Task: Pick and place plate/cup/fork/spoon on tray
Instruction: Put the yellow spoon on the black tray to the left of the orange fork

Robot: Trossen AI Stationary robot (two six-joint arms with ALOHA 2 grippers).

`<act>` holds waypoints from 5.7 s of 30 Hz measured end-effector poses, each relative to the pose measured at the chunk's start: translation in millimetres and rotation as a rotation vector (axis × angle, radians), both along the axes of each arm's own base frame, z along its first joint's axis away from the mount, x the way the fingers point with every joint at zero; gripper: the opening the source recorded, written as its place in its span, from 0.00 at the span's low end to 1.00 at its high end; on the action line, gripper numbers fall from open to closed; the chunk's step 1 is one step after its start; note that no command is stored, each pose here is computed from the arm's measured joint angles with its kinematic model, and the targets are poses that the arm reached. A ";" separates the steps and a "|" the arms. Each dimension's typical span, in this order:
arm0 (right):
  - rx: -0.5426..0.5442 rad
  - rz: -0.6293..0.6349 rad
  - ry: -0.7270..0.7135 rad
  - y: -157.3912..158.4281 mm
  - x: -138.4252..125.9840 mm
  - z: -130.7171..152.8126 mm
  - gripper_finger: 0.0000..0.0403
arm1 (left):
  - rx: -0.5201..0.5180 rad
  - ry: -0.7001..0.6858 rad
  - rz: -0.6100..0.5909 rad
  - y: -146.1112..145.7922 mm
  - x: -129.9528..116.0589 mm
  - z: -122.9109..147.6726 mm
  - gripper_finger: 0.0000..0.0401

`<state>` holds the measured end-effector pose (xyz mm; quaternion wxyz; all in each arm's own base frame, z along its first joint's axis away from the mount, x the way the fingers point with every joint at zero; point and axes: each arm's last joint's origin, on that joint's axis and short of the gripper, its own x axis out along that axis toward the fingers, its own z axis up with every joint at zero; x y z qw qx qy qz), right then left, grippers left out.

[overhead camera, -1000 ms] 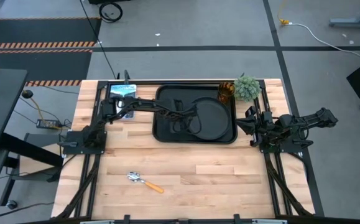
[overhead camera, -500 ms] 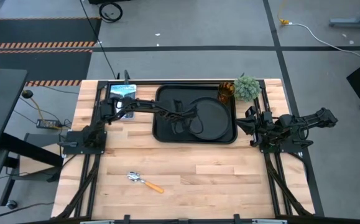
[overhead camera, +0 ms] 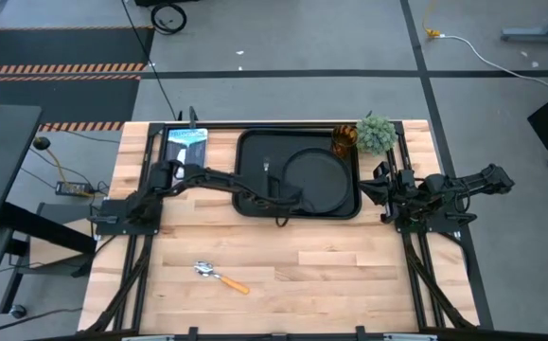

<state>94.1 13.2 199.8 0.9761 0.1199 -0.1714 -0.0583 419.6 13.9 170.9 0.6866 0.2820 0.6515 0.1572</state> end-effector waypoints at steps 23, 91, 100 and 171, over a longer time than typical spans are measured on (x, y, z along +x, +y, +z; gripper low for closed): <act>0.000 0.000 -0.001 0.0 -0.1 0.2 0.08 | -0.327 -0.168 0.448 -145.3 -56.9 10.2 0.15; 0.000 0.000 -0.001 0.0 -0.1 0.4 0.08 | -0.592 0.038 -0.168 -223.0 -139.7 -27.1 0.33; 0.000 0.000 -0.001 0.0 -0.1 0.4 0.08 | -0.590 0.069 -0.242 -225.6 -141.5 -27.2 0.12; 0.000 0.000 0.000 0.0 0.0 0.2 0.08 | -0.092 0.482 -1.224 82.5 -52.5 -1.8 0.14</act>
